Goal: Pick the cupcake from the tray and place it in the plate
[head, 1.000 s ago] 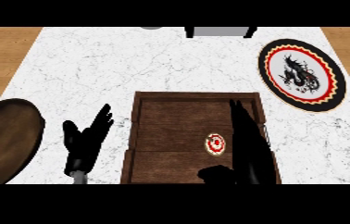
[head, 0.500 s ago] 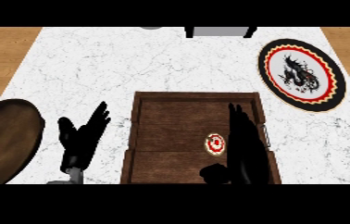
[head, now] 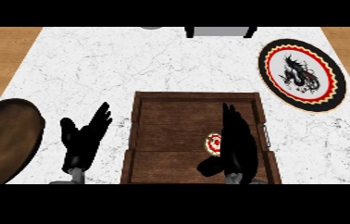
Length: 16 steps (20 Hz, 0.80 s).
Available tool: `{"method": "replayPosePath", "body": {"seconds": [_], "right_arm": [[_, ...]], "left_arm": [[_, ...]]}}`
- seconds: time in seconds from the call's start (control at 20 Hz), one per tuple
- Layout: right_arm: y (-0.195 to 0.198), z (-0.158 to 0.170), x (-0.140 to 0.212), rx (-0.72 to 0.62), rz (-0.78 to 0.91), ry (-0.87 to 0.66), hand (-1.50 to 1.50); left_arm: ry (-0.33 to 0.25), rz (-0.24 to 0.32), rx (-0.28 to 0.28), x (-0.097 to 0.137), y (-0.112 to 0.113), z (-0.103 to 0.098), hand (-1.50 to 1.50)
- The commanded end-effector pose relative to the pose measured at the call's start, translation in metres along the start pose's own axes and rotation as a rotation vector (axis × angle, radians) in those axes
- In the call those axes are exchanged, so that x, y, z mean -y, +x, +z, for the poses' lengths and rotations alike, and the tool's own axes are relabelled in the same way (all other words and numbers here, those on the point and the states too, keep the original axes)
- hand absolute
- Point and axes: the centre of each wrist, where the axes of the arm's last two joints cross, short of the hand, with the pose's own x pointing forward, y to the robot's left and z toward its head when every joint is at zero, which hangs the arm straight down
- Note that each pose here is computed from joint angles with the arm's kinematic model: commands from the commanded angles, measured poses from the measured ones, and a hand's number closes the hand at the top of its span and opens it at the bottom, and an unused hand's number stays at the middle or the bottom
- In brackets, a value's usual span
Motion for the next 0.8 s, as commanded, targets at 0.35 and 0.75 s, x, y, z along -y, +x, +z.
{"method": "replayPosePath", "body": {"seconds": [0.35, 0.75], "right_arm": [[-0.006, -0.008, -0.021, 0.013, 0.144, 0.009, 1.50], [0.013, 0.004, 0.007, 0.172, 0.032, -0.285, 1.50]], "left_arm": [[0.001, 0.002, 0.008, -0.003, -0.005, 0.011, 0.00], [0.018, -0.004, 0.001, -0.017, 0.008, 0.003, 0.00]]}}
